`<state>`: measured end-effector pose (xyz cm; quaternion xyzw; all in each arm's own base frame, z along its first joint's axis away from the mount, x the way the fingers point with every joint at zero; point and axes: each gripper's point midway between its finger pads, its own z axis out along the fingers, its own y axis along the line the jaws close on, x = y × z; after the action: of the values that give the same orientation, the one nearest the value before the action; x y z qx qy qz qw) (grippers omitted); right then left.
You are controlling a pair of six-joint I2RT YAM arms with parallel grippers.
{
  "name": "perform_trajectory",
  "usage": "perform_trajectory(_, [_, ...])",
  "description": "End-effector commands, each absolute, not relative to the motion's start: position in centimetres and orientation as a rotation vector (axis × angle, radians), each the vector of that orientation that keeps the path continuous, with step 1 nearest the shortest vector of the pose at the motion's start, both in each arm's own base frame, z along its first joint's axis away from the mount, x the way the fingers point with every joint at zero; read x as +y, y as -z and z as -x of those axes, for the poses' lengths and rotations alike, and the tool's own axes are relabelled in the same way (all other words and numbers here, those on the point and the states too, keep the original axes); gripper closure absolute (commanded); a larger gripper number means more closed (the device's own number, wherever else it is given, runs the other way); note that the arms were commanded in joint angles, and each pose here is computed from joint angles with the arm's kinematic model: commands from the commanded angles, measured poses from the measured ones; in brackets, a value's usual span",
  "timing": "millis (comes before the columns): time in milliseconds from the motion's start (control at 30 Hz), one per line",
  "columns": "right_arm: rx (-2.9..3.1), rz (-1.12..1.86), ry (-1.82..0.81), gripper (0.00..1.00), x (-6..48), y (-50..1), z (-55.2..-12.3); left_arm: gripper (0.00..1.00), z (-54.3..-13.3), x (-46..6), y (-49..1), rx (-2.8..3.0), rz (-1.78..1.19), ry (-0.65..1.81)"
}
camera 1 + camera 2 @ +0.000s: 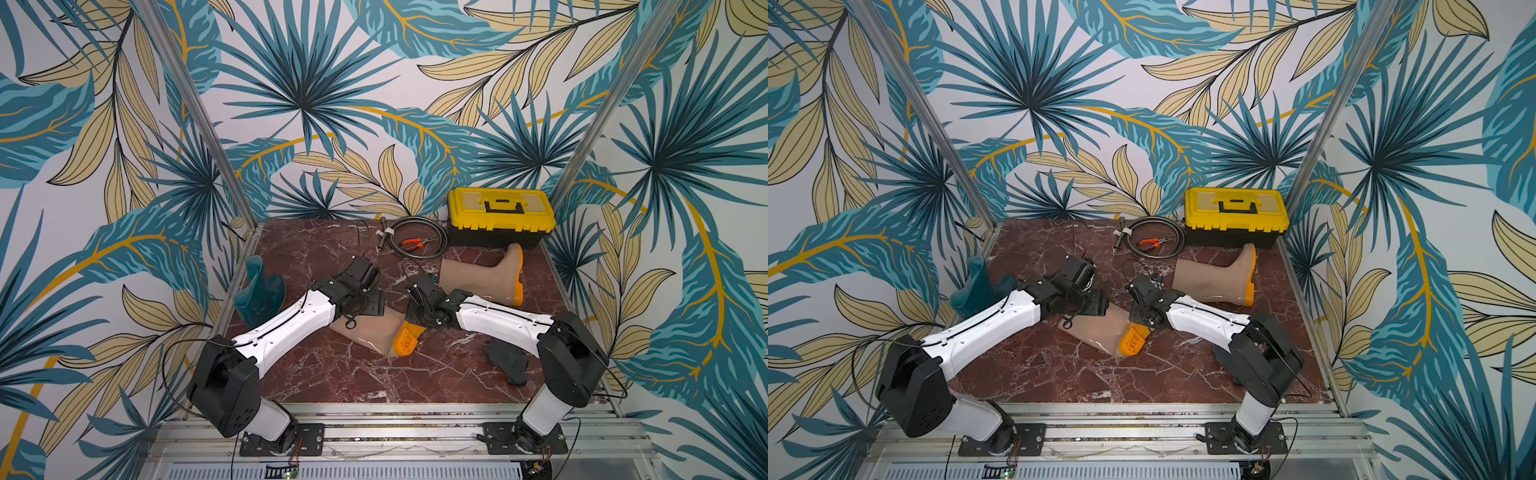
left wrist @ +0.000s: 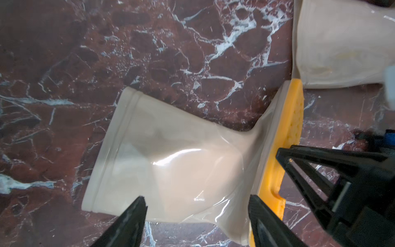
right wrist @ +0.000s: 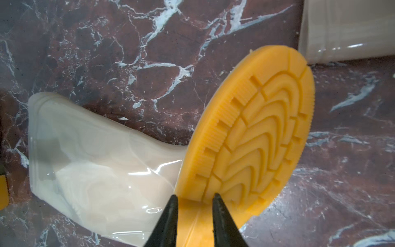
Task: Wipe the rubber boots with a cloth
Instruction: Place the rubber boot at the center of the board.
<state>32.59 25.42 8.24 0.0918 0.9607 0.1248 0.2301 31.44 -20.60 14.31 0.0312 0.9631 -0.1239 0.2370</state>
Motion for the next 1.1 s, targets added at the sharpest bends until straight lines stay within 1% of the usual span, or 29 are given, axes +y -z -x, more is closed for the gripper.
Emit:
perform_trajectory(0, [2.730, -0.084, -0.152, 0.81, 23.4, -6.5, -31.5, 0.22, -31.0, -19.9, -14.5, 2.634, -0.095, 0.335])
perform_trajectory(33, [2.745, -0.050, -0.122, 0.81, 23.1, -6.6, -31.3, 0.22, -30.9, -19.8, -14.3, 2.636, -0.093, 0.329])
perform_trajectory(67, [2.757, -0.031, -0.096, 0.79, 22.9, -6.8, -31.1, 0.22, -31.0, -19.6, -14.3, 2.635, -0.091, 0.321])
perform_trajectory(100, [2.768, -0.034, -0.077, 0.72, 22.6, -6.9, -30.9, 0.22, -31.0, -19.5, -14.2, 2.639, -0.087, 0.316])
perform_trajectory(133, [2.776, -0.046, -0.062, 0.60, 22.3, -7.0, -30.6, 0.22, -31.1, -19.2, -14.1, 2.641, -0.078, 0.312])
perform_trajectory(167, [2.776, -0.073, -0.068, 0.45, 22.1, -7.2, -30.3, 0.22, -31.4, -18.8, -14.0, 2.643, -0.060, 0.306])
perform_trajectory(200, [2.772, -0.099, -0.085, 0.33, 21.9, -7.4, -30.1, 0.22, -31.7, -18.4, -13.8, 2.645, -0.037, 0.299])
perform_trajectory(233, [2.764, -0.137, -0.112, 0.25, 21.9, -7.5, -29.8, 0.22, -32.3, -17.9, -13.8, 2.645, -0.010, 0.292])
perform_trajectory(267, [2.752, -0.177, -0.149, 0.21, 21.9, -7.6, -29.5, 0.22, -33.0, -17.3, -13.7, 2.646, 0.010, 0.282])
perform_trajectory(333, [2.727, -0.235, -0.223, 0.18, 22.3, -7.7, -29.2, 0.22, -34.5, -16.3, -13.6, 2.638, 0.038, 0.222])
perform_trajectory(400, [2.716, -0.270, -0.285, 0.17, 22.9, -7.6, -29.0, 0.22, -35.9, -15.6, -13.0, 2.644, 0.054, 0.180])
perform_trajectory(533, [2.696, -0.276, -0.361, 0.17, 24.9, -7.8, -29.3, 0.22, -38.1, -14.5, -10.5, 2.697, 0.089, 0.155])
perform_trajectory(600, [2.684, -0.266, -0.362, 0.17, 25.4, -8.1, -29.1, 0.22, -38.6, -14.9, -9.3, 2.722, 0.089, 0.226])
perform_trajectory(667, [2.674, -0.271, -0.370, 0.16, 25.8, -8.0, -29.0, 0.22, -38.4, -15.9, -8.3, 2.753, 0.073, 0.348])
perform_trajectory(733, [2.692, -0.290, -0.395, 0.16, 26.3, -7.1, -28.9, 0.26, -37.7, -17.5, -7.6, 2.778, 0.050, 0.495])
perform_trajectory(800, [2.723, -0.287, -0.376, 0.17, 26.6, -6.3, -29.0, 0.32, -37.0, -18.4, -7.3, 2.780, 0.054, 0.588])
perform_trajectory(867, [2.742, -0.270, -0.339, 0.22, 26.7, -5.5, -29.2, 0.42, -36.2, -18.7, -7.6, 2.772, 0.069, 0.641])
perform_trajectory(1000, [2.745, -0.208, -0.301, 0.45, 27.1, -5.0, -29.9, 0.64, -34.3, -18.3, -8.0, 2.770, 0.097, 0.670])
perform_trajectory(1033, [2.746, -0.188, -0.289, 0.50, 27.2, -5.0, -30.1, 0.69, -33.8, -18.2, -8.1, 2.771, 0.099, 0.685])
perform_trajectory(1067, [2.742, -0.173, -0.279, 0.53, 27.3, -5.2, -30.3, 0.74, -33.4, -18.2, -8.2, 2.772, 0.105, 0.697])
